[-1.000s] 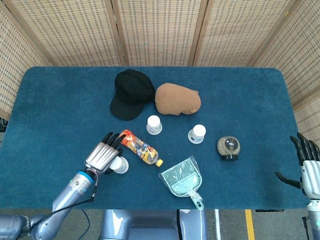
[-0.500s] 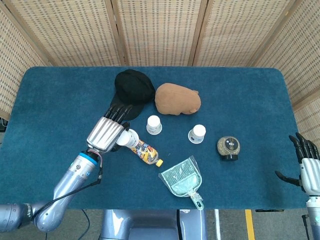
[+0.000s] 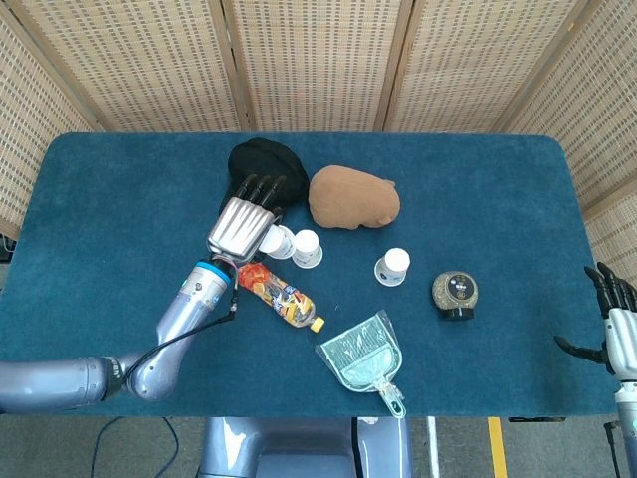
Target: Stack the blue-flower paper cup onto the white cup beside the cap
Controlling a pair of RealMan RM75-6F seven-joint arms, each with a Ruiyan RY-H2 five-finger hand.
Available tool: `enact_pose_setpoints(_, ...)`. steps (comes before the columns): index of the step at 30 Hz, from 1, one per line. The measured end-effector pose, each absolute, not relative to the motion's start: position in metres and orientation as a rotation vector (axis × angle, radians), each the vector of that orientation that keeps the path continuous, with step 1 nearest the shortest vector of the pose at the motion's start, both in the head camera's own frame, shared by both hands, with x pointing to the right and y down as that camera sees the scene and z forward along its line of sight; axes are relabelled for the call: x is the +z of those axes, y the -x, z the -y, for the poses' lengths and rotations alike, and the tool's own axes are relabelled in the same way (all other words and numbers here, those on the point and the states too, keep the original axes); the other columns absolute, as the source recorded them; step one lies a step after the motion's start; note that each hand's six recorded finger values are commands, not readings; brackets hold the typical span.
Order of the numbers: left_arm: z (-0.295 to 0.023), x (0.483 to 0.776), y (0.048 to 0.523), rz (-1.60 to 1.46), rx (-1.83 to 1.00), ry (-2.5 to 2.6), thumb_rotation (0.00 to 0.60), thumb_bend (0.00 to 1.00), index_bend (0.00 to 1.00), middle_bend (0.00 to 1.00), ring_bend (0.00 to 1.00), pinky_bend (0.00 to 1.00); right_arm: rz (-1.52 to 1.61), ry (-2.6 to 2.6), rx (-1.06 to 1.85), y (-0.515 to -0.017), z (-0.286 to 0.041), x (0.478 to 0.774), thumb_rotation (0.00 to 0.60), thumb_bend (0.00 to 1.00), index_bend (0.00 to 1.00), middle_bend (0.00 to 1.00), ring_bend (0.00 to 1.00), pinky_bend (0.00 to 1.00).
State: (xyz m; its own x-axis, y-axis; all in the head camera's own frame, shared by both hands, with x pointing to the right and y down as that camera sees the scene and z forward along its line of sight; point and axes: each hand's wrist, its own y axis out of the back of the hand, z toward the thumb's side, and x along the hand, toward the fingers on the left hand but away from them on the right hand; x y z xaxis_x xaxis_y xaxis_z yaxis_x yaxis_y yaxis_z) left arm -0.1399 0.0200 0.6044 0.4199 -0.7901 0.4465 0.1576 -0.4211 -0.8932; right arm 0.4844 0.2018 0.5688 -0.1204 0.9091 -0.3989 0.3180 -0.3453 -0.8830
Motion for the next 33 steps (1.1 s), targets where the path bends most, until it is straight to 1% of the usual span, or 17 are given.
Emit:
enact_pose_setpoints(10,-0.006,0.635,0.103,-0.488,-1.196,1.705,0.600,0.22,0.44,0.00,0.00,0.04,1.363,1.672,1.497,-0.485,-0.200,0.577,0.600,0.04,0.00,0.00,0.00,0.00)
enact_pose_setpoints(19,-0.004,0.649,0.085,-0.450,-1.200,1.721,0.600,0.22,0.43,0.00,0.00,0.04,1.367,1.679,1.502,-0.486,-0.199,0.580,0.600,0.04,0.00,0.00,0.00,0.00)
enact_pose_setpoints(21,-0.004,0.652,0.083,-0.450,-1.203,1.723,0.600,0.21,0.36,0.00,0.00,0.04,1.372,1.680,1.497,-0.486,-0.198,0.580,0.600,0.04,0.00,0.00,0.00,0.00)
enact_pose_setpoints(22,-0.003,0.654,0.082,-0.450,-1.204,1.723,0.600,0.20,0.28,0.00,0.00,0.02,1.374,1.679,1.494,-0.486,-0.198,0.580,0.600,0.04,0.00,0.00,0.00,0.00)
enact_pose_setpoints(23,-0.003,0.656,0.080,-0.447,-1.204,1.719,0.600,0.17,0.18,0.00,0.00,0.01,1.373,1.678,1.493,-0.486,-0.198,0.580,0.600,0.04,0.00,0.00,0.00,0.00)
enact_pose_setpoints(25,-0.003,0.660,0.079,-0.439,-1.202,1.702,0.600,0.10,0.04,0.00,0.00,0.00,1.370,1.678,1.496,-0.487,-0.198,0.582,0.600,0.04,0.00,0.00,0.00,0.00)
enact_pose_setpoints(26,-0.003,0.662,0.078,-0.434,-1.201,1.695,0.600,0.08,0.01,0.00,0.00,0.00,1.368,1.681,1.500,-0.487,-0.198,0.583,0.600,0.04,0.00,0.00,0.00,0.00)
enact_pose_setpoints(29,-0.002,0.662,0.079,-0.438,-1.200,1.685,0.600,0.07,0.00,0.00,0.00,0.00,1.362,1.686,1.508,-0.487,-0.198,0.586,0.600,0.04,0.00,0.00,0.00,0.00)
enact_pose_setpoints(33,-0.003,0.654,0.085,-0.463,-1.191,1.692,0.600,0.07,0.00,0.00,0.00,0.00,1.359,1.687,1.505,-0.486,-0.198,0.585,0.600,0.04,0.00,0.00,0.00,0.00)
